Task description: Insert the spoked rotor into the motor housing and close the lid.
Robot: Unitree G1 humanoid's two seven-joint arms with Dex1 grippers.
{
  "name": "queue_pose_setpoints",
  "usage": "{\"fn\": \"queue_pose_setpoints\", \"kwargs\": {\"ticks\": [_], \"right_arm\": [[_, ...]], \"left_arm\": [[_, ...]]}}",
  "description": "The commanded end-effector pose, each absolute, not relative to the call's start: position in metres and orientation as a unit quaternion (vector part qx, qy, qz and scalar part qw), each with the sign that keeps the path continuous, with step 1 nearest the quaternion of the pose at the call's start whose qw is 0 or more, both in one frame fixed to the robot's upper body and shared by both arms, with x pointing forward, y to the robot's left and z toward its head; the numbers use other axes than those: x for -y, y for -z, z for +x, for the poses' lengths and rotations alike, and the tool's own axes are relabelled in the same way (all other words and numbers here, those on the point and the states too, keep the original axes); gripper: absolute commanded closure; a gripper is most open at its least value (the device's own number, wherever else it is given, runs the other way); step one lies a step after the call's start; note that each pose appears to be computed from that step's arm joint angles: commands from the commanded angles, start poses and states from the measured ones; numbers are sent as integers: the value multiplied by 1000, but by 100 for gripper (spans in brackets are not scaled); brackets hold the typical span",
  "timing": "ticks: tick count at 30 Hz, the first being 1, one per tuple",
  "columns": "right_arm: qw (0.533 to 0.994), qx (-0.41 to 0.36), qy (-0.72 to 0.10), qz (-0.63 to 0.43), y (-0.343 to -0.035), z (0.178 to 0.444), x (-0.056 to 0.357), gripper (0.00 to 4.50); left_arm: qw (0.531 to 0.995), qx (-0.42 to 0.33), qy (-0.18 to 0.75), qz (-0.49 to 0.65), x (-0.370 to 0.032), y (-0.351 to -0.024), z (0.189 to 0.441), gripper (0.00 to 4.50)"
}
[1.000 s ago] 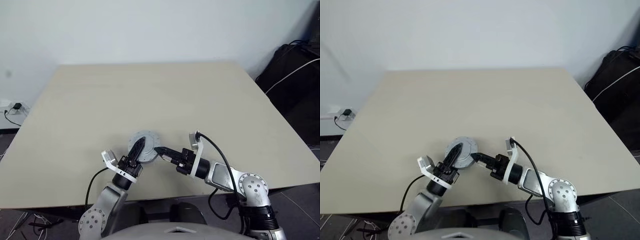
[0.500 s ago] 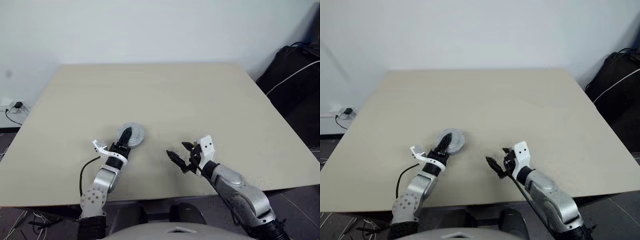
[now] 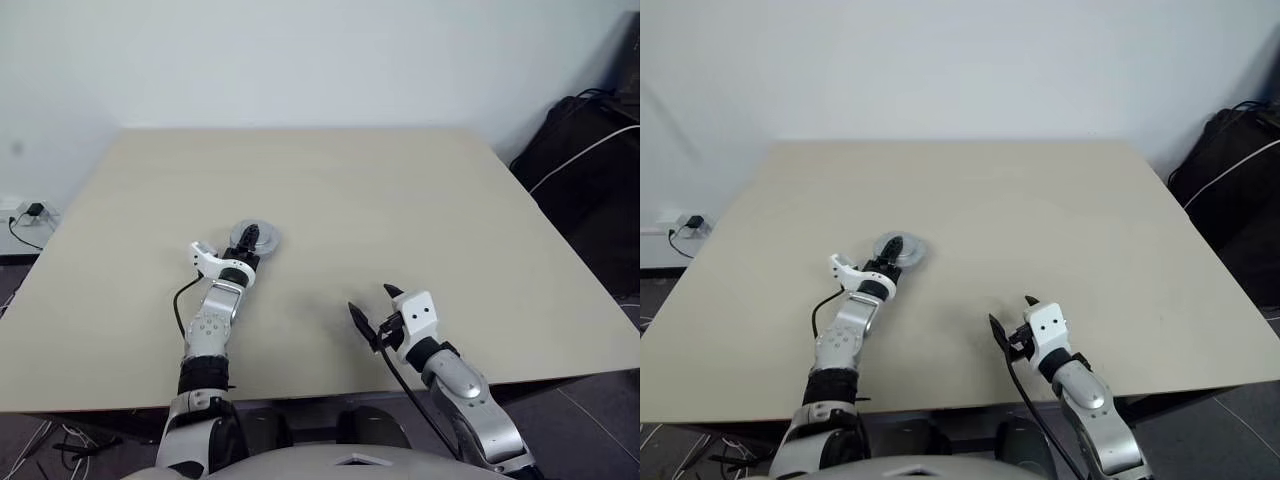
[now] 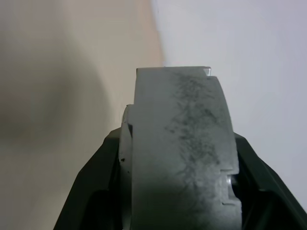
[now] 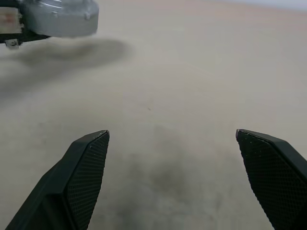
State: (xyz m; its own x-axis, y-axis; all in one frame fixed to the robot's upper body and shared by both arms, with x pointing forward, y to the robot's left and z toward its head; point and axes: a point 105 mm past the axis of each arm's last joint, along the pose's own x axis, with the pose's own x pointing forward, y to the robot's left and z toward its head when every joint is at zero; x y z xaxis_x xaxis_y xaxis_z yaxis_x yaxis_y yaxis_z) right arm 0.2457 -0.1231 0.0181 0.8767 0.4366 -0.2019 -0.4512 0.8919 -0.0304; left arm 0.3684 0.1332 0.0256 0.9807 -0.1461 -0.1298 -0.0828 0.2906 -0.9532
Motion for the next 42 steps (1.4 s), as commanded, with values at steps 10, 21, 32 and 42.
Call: {"fn": "queue_pose_setpoints", "kwargs": {"ticks": [10, 21, 32, 42], "right_arm": [[970, -72, -226, -43, -32, 246, 120, 0], [970, -85, -226, -37, -31, 247, 121, 0], [968, -104, -228, -26, -26, 244, 122, 0], [976, -93, -196, 16, -22, 249, 127, 0]], "left_arm": [[826, -138, -39, -546, -133, -22, 409, 239], [837, -221, -89, -493, -150, 18, 389, 1], [848, -347, -73, -394, -179, 62, 283, 1], [958, -225, 18, -174, -176, 24, 247, 1]]}}
